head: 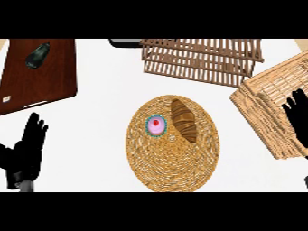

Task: Pick the croissant from the placemat and place it in the tiered shelf

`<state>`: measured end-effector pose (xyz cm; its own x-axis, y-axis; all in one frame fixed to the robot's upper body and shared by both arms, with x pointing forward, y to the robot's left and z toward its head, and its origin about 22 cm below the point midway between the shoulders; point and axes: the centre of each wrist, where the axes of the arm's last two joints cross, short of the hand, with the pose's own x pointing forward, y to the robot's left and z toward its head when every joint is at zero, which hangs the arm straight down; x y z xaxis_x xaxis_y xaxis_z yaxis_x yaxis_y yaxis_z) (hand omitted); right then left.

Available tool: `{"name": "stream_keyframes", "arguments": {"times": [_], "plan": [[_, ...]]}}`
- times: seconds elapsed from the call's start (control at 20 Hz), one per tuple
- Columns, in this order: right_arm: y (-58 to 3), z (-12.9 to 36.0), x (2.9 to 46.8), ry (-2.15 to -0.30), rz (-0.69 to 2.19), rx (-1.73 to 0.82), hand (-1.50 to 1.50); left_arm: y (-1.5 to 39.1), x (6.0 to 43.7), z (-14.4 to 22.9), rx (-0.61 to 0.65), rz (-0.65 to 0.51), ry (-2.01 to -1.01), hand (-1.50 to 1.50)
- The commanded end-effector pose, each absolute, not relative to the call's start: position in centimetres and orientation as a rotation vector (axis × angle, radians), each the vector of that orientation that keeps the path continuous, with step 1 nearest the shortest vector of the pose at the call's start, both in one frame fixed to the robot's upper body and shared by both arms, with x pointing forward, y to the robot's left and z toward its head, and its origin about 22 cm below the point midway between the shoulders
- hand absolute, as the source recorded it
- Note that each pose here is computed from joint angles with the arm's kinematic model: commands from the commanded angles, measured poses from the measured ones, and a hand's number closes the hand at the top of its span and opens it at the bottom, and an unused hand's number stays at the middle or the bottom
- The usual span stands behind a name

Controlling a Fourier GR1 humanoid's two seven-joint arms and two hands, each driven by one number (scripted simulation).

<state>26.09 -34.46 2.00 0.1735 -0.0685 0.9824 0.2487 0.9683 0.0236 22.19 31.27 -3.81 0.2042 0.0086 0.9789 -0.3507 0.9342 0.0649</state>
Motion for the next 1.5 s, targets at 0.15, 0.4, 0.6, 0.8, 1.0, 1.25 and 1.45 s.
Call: {"name": "stream_keyframes", "arguments": {"times": [0.15,0.4,0.6,0.8,1.0,1.25,1.45], "plan": [[-35.3,7.5,28.9,-1.734,0.041,-0.248,1.5,30.6,24.1,-3.4,0.224,0.105,-1.221,0.0],[-36.5,4.7,29.5,-1.432,0.237,-0.589,1.5,29.8,25.0,-3.0,0.104,0.022,-1.131,0.0],[-35.7,1.9,31.8,-1.554,0.228,-0.368,-1.5,29.3,24.5,-2.9,0.087,0.045,-1.124,0.0],[-36.2,4.5,30.8,-1.596,0.448,-0.234,-1.5,29.0,25.1,-3.5,0.098,0.055,-1.108,0.0],[-34.5,6.6,30.4,-1.53,0.59,-0.162,-1.5,29.8,25.3,-3.3,0.093,0.048,-1.111,0.0],[-31.7,11.4,29.6,-1.452,0.725,-0.156,-1.5,28.7,24.9,-3.4,0.108,0.045,-1.108,0.0],[-27.0,13.5,29.1,-1.36,0.774,-0.218,-1.5,28.7,25.5,-2.4,0.105,0.055,-1.114,0.0]]}}
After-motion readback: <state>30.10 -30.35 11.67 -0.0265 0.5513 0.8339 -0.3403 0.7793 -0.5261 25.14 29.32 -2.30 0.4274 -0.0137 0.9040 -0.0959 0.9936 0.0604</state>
